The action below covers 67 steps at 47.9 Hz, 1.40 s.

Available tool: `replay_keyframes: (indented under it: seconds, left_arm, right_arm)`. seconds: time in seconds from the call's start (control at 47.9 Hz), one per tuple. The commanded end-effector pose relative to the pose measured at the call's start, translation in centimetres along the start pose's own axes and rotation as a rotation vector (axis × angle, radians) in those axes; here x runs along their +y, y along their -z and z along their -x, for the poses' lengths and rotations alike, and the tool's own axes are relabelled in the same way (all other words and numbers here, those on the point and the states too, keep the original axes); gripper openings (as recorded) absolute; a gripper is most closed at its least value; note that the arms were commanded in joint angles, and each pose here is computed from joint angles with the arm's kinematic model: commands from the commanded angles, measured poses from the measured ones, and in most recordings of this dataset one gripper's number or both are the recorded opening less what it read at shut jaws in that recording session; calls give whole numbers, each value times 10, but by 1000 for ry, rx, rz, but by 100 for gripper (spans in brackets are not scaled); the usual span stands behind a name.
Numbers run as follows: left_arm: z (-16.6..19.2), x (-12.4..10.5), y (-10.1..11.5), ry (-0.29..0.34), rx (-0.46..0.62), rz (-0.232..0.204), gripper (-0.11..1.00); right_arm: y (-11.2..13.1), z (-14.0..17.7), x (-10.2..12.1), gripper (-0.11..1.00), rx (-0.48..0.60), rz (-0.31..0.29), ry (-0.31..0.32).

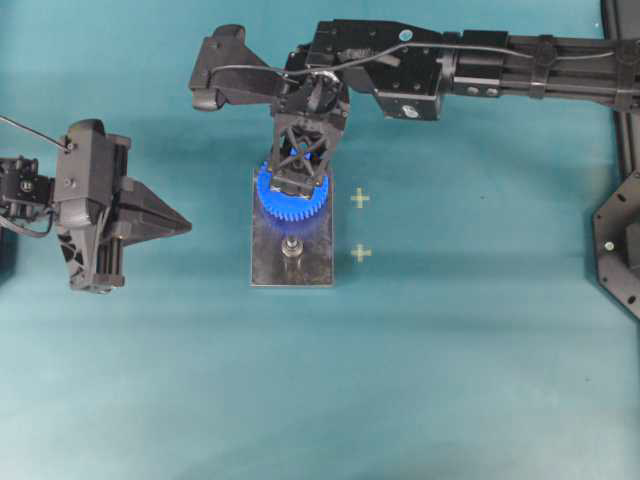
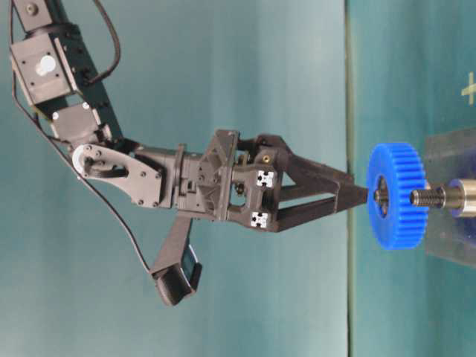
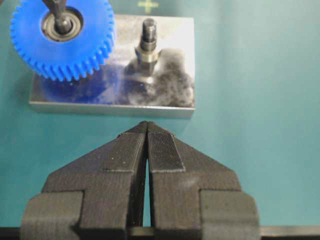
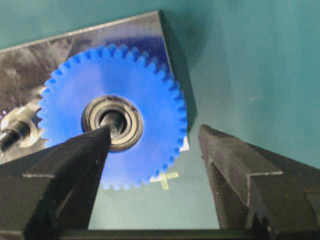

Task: Fit the large gear onto the shaft.
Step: 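Align the gear bearing with the upper shaft and push it on, then open the right gripper and withdraw it from the seated gear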

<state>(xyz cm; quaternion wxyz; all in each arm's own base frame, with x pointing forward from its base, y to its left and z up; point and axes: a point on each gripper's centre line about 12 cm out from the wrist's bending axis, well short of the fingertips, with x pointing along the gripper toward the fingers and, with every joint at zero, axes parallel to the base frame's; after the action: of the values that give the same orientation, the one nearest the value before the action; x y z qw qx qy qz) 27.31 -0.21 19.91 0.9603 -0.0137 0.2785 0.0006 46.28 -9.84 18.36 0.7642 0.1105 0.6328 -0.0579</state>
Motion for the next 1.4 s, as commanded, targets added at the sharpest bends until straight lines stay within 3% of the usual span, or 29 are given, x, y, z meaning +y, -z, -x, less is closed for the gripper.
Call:
replay_keyframes:
  seconds: [0.0,0.501,0.981,1.378]
  left_arm:
    - [1,0,-6,1,-25,-2,0]
    - [1,0,-6,1,-25,0,0]
    - [1,0,-6,1,-25,0,0]
    - [1,0,-8,1,-31,0,0]
  right_arm:
    - [-6,15,4,75,-39,7,-4]
    - [0,12,27,75,-4,63,-14]
    - [1,-5,25,75,40,58,-11]
    - [10,25,24,75,35,51,-11]
